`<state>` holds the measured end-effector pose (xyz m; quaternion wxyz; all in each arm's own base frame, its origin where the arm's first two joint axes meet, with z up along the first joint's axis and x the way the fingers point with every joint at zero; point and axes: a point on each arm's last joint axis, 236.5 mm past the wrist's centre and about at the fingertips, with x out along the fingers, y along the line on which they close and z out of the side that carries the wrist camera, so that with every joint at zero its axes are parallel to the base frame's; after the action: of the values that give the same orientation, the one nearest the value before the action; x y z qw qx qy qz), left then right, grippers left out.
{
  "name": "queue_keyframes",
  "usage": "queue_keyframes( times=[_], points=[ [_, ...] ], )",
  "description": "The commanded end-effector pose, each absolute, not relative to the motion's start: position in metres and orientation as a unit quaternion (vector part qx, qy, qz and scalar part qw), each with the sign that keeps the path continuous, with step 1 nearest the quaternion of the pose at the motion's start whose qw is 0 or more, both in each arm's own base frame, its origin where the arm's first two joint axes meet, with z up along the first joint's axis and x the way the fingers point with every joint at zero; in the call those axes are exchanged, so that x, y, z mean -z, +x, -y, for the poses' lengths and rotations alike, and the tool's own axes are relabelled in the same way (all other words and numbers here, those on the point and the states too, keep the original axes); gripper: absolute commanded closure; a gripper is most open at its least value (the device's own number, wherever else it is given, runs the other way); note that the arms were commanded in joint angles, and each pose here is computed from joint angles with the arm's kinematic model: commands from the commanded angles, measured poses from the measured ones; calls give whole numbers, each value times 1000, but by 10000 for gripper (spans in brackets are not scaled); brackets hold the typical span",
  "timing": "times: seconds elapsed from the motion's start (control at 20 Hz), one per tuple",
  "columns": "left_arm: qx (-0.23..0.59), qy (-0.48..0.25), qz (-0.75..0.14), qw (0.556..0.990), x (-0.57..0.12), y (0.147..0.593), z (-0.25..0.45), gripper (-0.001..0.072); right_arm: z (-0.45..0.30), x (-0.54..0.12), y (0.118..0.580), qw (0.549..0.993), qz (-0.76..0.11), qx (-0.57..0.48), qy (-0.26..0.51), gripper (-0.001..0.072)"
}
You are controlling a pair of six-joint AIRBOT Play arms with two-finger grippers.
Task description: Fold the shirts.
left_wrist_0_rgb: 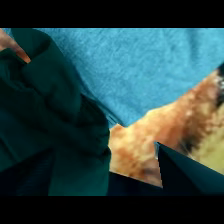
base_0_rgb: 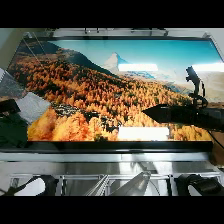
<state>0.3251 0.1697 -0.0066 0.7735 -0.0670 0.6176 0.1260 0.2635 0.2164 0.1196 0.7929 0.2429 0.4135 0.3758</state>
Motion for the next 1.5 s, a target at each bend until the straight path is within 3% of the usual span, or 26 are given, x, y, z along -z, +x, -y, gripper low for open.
queue_keyframes(
  times=[0.0,0.3,0.35,0.4,0.45,0.65,0.85,1.0,1.2,1.25,1.3,1.35,1.4,1.45],
  points=[
    [-116,-47,-630,766,62,352,-180,-13,-217,-119,263,792,-414,-376,243,695],
    [-52,-32,-701,710,136,360,-139,13,-217,-119,263,792,-414,-376,243,694],
    [-47,-31,-709,703,139,364,-136,231,-217,-119,263,792,-414,-376,243,695],
    [-41,-29,-715,697,136,369,-133,672,-217,-119,263,792,-414,-376,243,695],
    [-38,-29,-716,696,129,376,-130,687,-217,-119,263,792,-414,-376,243,695],
    [31,-46,-672,738,66,423,-75,686,-217,-119,263,792,-414,-376,243,695],
    [263,-69,-545,794,-64,457,83,684,-216,-120,264,794,-413,-375,244,695],
    [380,-13,-507,774,-119,426,179,683,-216,-120,265,794,-412,-374,244,695],
    [466,41,-521,714,-97,366,280,685,-216,-120,264,793,-413,-375,244,695],
    [479,51,-525,701,-84,350,301,612,-217,-119,262,791,-415,-377,243,694],
    [487,59,-530,691,-73,337,314,288,-218,-118,260,788,-419,-380,242,692],
    [489,76,-536,684,-63,327,322,-13,-218,-118,259,787,-422,-380,244,617],
    [486,100,-541,680,-56,321,321,-13,-216,-117,259,784,-427,-373,251,373],
    [468,123,-551,680,-51,322,313,-12,-212,-115,261,783,-434,-361,260,195]
  ],
)
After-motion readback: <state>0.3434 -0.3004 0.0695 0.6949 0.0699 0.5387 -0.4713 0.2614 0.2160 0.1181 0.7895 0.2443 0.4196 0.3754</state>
